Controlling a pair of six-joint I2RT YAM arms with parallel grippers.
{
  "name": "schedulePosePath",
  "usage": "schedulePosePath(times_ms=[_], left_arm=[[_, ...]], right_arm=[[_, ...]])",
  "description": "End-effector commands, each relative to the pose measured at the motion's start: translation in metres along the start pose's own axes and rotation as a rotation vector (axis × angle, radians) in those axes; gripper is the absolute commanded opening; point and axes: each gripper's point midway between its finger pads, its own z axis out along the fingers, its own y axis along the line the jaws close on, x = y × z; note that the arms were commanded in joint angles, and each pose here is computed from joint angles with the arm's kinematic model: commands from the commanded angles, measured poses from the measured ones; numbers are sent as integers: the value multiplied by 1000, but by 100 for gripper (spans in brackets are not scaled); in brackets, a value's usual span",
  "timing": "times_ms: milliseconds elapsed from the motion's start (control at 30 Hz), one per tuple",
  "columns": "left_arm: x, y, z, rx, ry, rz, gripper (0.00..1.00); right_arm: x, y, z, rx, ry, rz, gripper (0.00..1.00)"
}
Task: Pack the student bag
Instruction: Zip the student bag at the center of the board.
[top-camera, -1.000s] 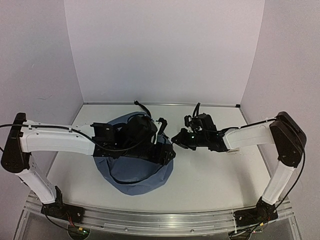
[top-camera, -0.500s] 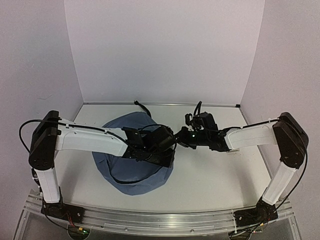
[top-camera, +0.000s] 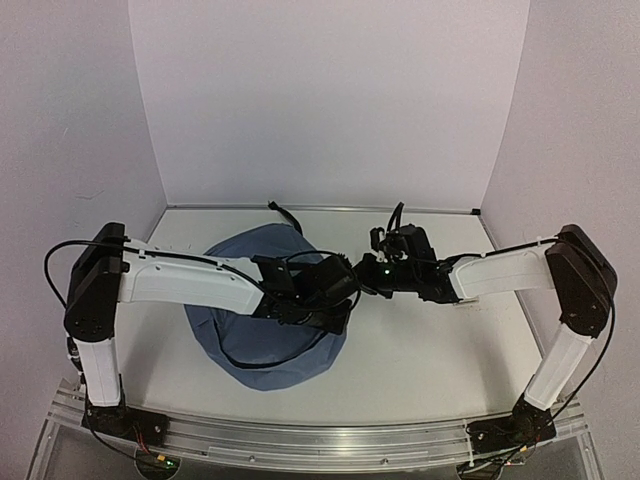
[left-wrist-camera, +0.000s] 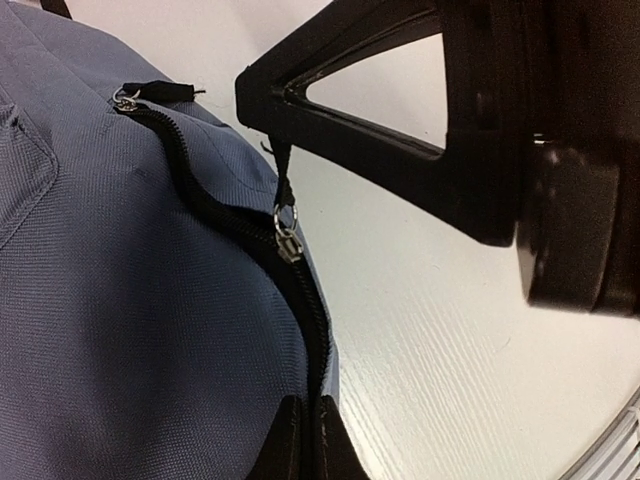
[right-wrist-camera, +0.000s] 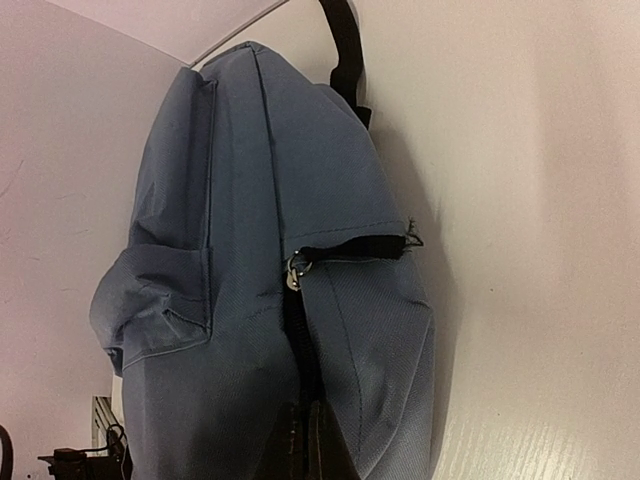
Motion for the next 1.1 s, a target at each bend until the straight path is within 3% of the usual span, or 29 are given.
schedulePosePath(times_ms=[0,500,1067], left_arm=[[22,3,-23,78,44,70,0],[82,2,-63,319,228,177,0],[99,-6,-74,408,298,206,0]], right_arm=[[-26,18,-3,-42,-91,-3,0],[-30,35,7,-101,-93,11,0],[-43,54,22,-111,-138,-9,0]])
